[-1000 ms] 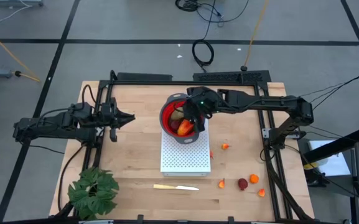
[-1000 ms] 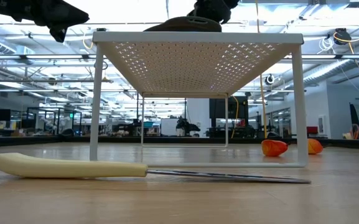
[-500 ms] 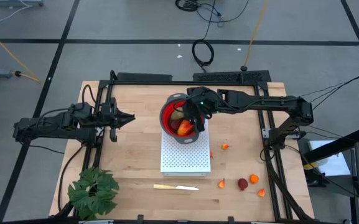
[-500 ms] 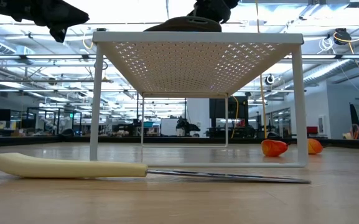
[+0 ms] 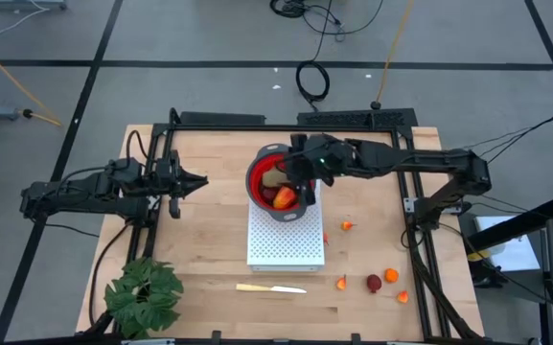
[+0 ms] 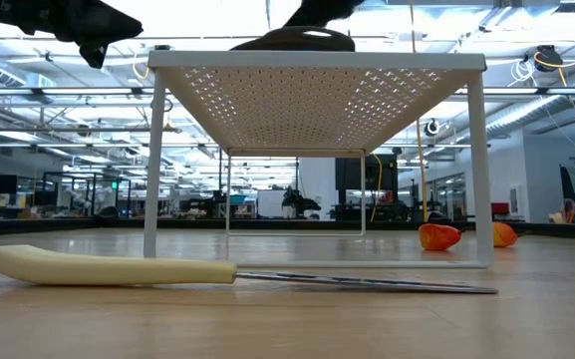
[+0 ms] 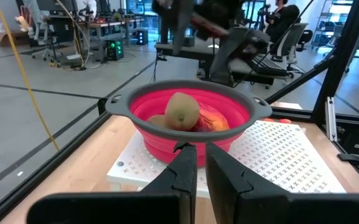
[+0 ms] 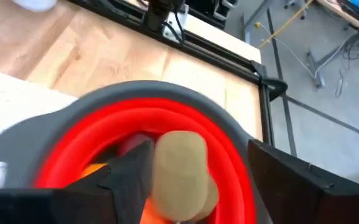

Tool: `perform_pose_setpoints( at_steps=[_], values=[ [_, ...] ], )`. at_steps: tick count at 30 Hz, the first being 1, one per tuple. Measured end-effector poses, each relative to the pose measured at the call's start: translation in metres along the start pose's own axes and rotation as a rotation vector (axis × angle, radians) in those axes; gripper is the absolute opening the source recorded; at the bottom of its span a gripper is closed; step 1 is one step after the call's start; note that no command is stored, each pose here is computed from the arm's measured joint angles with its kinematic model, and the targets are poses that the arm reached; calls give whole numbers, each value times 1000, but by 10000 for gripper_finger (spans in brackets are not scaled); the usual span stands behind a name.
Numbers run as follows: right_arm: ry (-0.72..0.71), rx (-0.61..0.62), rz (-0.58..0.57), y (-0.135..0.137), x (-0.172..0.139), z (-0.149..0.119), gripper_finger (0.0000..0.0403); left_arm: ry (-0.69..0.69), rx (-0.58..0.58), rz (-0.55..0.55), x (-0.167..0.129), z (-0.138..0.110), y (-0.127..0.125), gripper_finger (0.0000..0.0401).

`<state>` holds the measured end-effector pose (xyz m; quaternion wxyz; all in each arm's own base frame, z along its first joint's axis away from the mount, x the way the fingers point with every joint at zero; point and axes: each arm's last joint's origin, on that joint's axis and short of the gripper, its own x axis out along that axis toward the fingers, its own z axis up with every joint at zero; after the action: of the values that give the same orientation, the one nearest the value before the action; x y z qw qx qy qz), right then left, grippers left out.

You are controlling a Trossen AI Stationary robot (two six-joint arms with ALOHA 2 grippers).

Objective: Pick & Place Fruit
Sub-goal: Put the pomegranate into the red strainer bowl on the shelf

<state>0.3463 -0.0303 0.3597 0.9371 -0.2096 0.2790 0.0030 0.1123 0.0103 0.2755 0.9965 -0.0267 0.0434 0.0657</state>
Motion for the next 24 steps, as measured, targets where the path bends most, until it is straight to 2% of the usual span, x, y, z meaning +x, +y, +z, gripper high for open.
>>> perform_pose_setpoints(
  at_steps=[7, 18, 24],
  values=[
    [-4, 47, -36, 26, -23, 15, 181, 2, 6, 0, 0, 0, 0, 31],
    [62, 161, -15, 75, -48, 25, 74, 3, 5, 0, 0, 0, 0, 31],
    [24, 203, 52, 102, -66, 33, 33, 3, 5, 0, 0, 0, 0, 31]
  ],
)
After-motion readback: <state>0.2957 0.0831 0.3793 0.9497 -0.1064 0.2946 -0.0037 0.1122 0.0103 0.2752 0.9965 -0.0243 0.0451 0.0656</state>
